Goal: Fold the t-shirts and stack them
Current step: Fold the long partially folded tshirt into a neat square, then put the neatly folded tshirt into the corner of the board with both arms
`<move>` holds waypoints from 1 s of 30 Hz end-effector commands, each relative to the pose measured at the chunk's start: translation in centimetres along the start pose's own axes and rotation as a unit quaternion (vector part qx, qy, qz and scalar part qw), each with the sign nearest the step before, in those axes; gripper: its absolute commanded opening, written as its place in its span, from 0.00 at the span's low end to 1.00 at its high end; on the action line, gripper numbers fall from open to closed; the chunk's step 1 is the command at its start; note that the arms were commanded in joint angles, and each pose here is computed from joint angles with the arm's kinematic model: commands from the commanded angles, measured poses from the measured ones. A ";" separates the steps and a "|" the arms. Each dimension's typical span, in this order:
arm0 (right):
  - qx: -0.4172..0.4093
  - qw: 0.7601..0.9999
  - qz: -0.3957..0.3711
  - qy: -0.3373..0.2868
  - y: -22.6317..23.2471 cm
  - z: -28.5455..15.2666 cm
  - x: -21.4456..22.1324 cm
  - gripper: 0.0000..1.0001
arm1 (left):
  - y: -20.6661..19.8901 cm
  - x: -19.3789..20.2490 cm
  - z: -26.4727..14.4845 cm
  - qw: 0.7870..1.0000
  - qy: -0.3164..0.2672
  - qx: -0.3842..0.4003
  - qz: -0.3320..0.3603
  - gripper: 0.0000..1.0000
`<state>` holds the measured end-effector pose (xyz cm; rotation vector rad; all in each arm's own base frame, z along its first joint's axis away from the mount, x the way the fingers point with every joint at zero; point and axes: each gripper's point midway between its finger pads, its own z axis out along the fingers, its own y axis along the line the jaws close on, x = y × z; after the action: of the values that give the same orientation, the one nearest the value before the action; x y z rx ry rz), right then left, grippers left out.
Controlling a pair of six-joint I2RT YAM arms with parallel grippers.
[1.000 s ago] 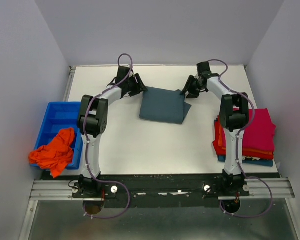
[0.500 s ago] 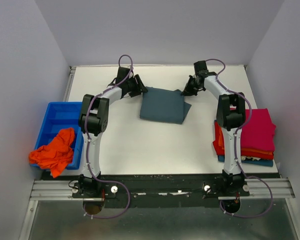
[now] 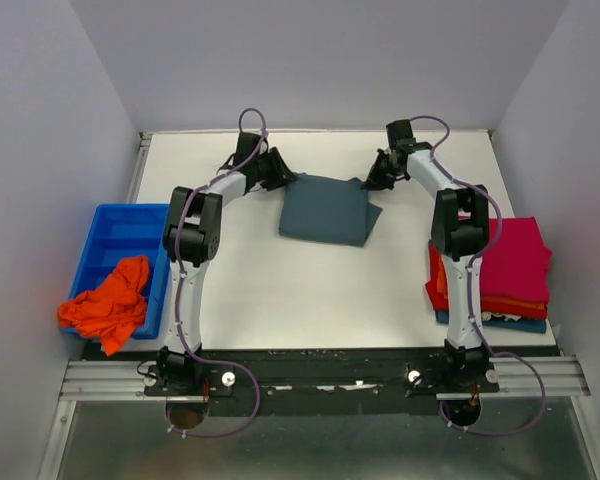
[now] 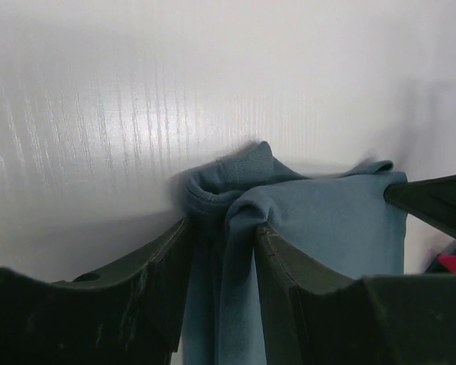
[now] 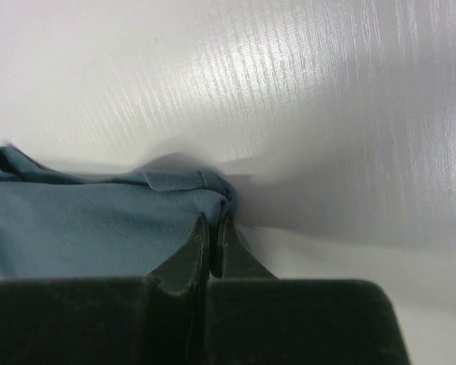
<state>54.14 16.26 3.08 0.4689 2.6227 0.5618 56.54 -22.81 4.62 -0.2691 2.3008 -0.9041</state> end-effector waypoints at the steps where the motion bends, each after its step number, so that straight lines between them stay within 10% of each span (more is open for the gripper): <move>1: 0.006 1.000 -0.007 0.007 -0.2 0.8 0.3 0.01 | 2.7 2.1 1.3 0.998 0.038 -0.037 -0.025 0.46; 8: -0.011 1.000 -0.016 -0.001 0.8 0.2 -0.5 0.01 | 0.9 1.3 2.9 0.998 0.014 0.027 -0.057 0.00; 20: -0.079 0.993 -0.051 -0.068 5.0 -7.6 -2.1 0.01 | -7.9 -5.8 -7.2 0.973 -0.170 0.137 0.071 0.00; 30: -0.101 0.986 -0.077 -0.112 5.2 -12.5 -0.4 0.01 | -10.0 -4.2 -11.9 0.964 -0.191 0.164 0.089 0.00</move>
<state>50.82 16.69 13.62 0.3099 2.4151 0.6578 53.27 -22.44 16.88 -0.1276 1.8689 -1.0312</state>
